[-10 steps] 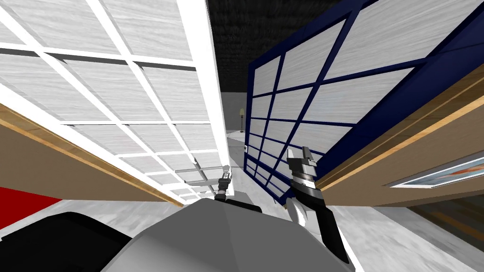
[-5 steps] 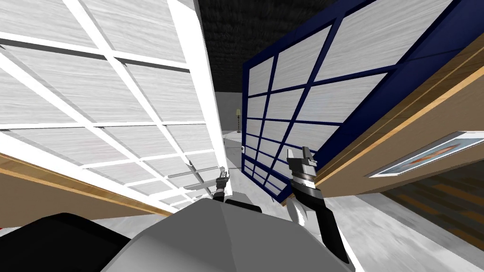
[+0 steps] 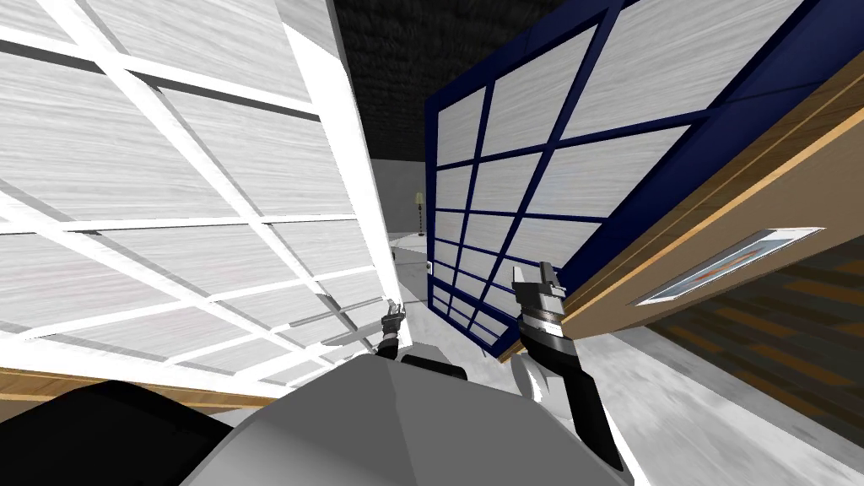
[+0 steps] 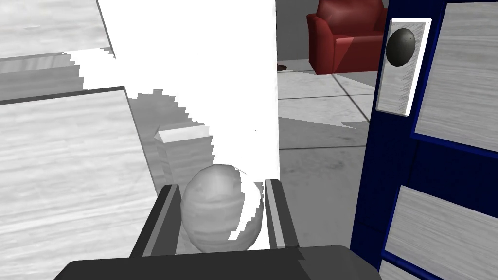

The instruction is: Push the door open

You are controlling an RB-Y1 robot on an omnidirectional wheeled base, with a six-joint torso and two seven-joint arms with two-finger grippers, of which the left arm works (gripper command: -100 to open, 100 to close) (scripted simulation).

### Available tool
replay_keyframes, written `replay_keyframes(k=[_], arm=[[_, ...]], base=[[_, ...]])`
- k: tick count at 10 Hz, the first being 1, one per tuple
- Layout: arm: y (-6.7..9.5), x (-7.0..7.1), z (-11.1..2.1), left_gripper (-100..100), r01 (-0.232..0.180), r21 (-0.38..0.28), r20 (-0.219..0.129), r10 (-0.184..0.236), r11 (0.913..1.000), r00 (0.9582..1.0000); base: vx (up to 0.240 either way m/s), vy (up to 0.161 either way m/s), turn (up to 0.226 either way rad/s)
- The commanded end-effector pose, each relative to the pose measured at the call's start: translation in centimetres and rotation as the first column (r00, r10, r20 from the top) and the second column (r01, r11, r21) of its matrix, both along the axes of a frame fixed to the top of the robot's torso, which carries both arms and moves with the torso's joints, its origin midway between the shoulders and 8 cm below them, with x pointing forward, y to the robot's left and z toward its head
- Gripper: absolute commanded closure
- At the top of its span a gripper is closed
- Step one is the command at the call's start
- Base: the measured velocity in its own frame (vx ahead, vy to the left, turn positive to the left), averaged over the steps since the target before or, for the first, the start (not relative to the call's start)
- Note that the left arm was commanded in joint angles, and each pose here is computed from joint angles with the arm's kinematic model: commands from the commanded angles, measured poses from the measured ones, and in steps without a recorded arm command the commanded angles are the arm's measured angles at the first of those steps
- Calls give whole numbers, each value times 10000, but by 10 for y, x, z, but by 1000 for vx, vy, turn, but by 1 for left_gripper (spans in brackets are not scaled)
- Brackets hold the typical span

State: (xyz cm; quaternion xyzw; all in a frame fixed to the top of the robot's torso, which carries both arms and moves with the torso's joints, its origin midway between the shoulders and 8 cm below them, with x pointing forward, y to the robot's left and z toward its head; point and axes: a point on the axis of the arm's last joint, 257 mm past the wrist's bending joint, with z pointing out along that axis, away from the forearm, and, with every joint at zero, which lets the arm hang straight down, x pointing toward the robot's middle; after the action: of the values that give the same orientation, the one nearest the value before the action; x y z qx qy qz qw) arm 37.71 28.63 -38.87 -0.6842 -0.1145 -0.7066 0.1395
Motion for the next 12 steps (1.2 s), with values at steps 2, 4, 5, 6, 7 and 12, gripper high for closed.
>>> replay_keyframes(k=[2, 4, 5, 6, 7, 12], arm=[[23, -2, 5, 100, -454, 216, 222, 449, 9987, 9987], [37, -4, 7, 100, -876, 231, 257, 870, 9959, 9959], [49, -5, 8, 100, -1260, 235, 284, 1254, 9917, 9917], [51, -5, 8, 100, -1300, 241, 288, 1293, 9912, 9912], [64, -8, 9, 100, -1716, 239, 314, 1708, 9849, 9848], [92, -14, 10, 100, -2591, 223, 358, 2582, 9656, 9654]], base=[[36, 8, -30], [34, 3, -114], [48, 14, -104], [32, 30, -70], [30, 33, -138], [40, 18, -87]])
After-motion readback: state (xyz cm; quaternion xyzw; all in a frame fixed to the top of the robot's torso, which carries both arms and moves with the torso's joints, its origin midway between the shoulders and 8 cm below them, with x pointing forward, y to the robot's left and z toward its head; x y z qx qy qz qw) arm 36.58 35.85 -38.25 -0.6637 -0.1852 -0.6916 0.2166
